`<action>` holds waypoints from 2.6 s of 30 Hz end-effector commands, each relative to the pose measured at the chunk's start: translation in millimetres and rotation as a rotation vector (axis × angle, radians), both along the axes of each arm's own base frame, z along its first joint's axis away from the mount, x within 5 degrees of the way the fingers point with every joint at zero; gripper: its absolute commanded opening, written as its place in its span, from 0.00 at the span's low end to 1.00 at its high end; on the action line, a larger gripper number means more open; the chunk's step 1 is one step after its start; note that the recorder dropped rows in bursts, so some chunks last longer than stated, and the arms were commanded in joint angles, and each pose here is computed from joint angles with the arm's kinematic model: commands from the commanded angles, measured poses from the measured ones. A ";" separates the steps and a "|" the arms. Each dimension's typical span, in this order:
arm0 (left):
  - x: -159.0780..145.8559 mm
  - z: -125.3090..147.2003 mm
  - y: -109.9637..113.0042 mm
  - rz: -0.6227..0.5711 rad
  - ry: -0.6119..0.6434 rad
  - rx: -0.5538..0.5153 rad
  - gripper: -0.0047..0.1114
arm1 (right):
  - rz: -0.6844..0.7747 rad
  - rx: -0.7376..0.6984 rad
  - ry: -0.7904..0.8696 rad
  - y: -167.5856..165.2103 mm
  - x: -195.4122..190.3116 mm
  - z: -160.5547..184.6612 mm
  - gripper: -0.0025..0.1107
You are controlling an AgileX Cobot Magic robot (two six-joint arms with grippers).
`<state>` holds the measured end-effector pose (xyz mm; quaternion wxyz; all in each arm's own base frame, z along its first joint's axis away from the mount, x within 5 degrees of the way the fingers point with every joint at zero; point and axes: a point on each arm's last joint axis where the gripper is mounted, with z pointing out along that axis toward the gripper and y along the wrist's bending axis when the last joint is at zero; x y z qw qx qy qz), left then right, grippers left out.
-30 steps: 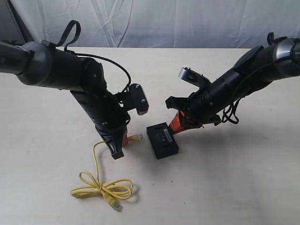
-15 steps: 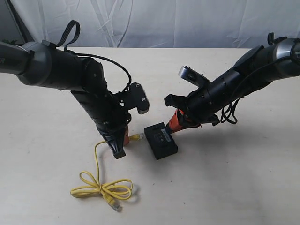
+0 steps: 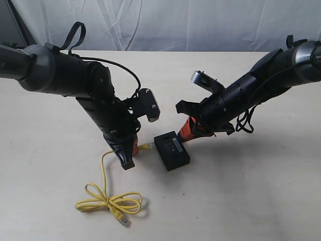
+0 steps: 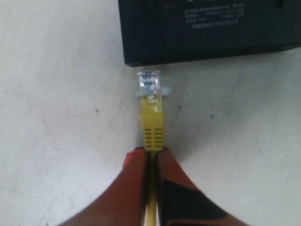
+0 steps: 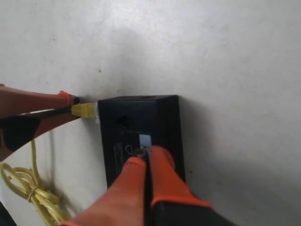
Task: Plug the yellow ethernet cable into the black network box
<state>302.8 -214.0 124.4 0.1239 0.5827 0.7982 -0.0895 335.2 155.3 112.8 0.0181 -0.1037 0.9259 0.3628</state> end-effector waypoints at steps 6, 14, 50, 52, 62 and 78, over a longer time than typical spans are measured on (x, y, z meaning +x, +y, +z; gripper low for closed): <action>0.3 0.8 -2.3 0.015 -0.011 -0.018 0.04 | 0.006 0.007 0.003 0.3 -0.7 0.8 0.02; -0.5 1.5 -4.8 0.002 -0.006 -0.047 0.04 | 0.006 0.007 0.003 0.3 -0.7 0.8 0.02; 5.4 2.5 -7.1 -0.103 -0.109 -0.058 0.04 | 0.025 0.042 0.016 2.8 -1.5 -5.7 0.02; 5.4 2.5 -7.1 -0.103 -0.109 -0.058 0.04 | 0.025 0.042 0.016 2.8 -1.5 -5.7 0.02; 5.1 2.4 -6.9 -0.106 -0.106 -0.056 0.04 | -0.053 -0.013 -0.068 -28.3 12.0 13.8 0.02; 5.1 2.4 -7.0 -0.105 -0.106 -0.057 0.04 | -0.007 0.014 -0.008 -2.9 4.1 -9.6 0.02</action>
